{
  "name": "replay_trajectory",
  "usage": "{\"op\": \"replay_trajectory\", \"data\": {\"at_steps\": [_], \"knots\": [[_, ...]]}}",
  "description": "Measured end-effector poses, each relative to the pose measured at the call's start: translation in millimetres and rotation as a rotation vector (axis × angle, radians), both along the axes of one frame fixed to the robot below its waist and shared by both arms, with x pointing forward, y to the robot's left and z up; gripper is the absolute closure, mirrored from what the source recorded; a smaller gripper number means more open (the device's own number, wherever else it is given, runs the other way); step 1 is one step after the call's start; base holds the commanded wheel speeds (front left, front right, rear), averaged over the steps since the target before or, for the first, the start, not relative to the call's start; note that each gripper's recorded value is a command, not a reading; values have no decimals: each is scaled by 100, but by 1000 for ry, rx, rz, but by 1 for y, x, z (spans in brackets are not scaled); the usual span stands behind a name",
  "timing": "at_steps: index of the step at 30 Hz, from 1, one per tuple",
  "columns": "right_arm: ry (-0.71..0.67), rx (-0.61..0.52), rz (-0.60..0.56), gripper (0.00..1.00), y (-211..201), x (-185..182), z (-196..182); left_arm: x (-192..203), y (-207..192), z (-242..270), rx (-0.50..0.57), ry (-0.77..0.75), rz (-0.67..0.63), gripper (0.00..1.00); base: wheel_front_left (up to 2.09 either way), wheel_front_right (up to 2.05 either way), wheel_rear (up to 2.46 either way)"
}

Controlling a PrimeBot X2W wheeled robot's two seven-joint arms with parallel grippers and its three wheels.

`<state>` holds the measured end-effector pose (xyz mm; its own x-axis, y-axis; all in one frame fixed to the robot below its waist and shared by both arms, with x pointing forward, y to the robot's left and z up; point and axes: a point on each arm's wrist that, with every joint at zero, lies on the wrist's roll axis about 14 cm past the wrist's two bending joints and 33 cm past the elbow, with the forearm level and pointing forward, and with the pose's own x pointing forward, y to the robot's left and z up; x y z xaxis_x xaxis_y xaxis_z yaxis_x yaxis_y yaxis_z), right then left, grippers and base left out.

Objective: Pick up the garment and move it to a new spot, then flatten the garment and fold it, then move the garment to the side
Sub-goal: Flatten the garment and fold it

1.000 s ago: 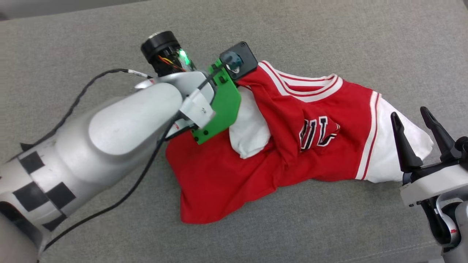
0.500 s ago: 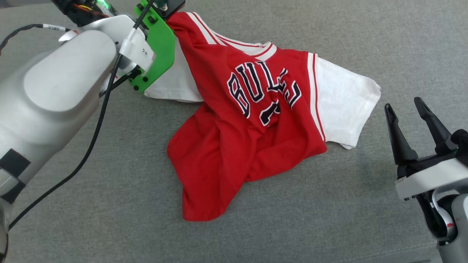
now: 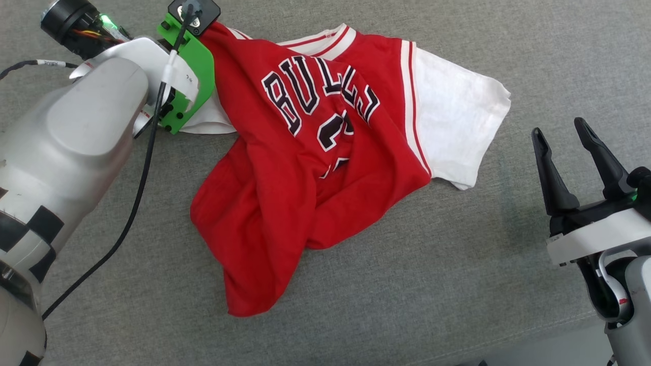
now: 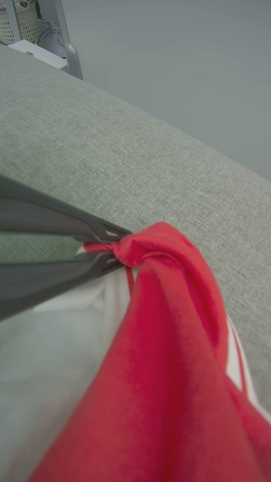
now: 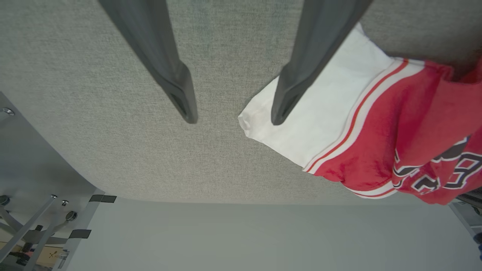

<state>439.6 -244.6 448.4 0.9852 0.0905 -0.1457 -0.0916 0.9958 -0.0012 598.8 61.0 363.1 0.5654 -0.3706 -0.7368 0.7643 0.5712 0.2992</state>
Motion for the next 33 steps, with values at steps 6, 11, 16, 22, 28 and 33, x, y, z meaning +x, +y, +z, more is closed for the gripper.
{"op": "replay_trajectory", "data": {"at_steps": [6, 11, 16, 22, 28, 33], "knots": [[-19, -4, 4, 0, 1, 1, 6, 6, 2, 9, -63, -51, 16, 0, 0, 0, 0], [-50, 4, 11, 0, 4, 2, 17, 1, 4, 29, -140, -73, 54, 0, 0, 0, 0], [-59, 16, 21, 0, 10, -6, 24, -8, 15, 56, -181, -15, 151, 0, 0, 0, 0], [-97, 35, 51, 0, 23, -6, 39, -29, 25, 89, -200, 145, 244, 0, 0, 0, 0], [-123, 38, 67, 0, 29, -5, 50, -49, 48, 90, -122, 305, 311, 0, 0, 0, 0], [-106, 33, 54, 0, 24, -6, 44, -52, 43, 76, -123, 369, 314, 0, 0, 0, 0]]}}
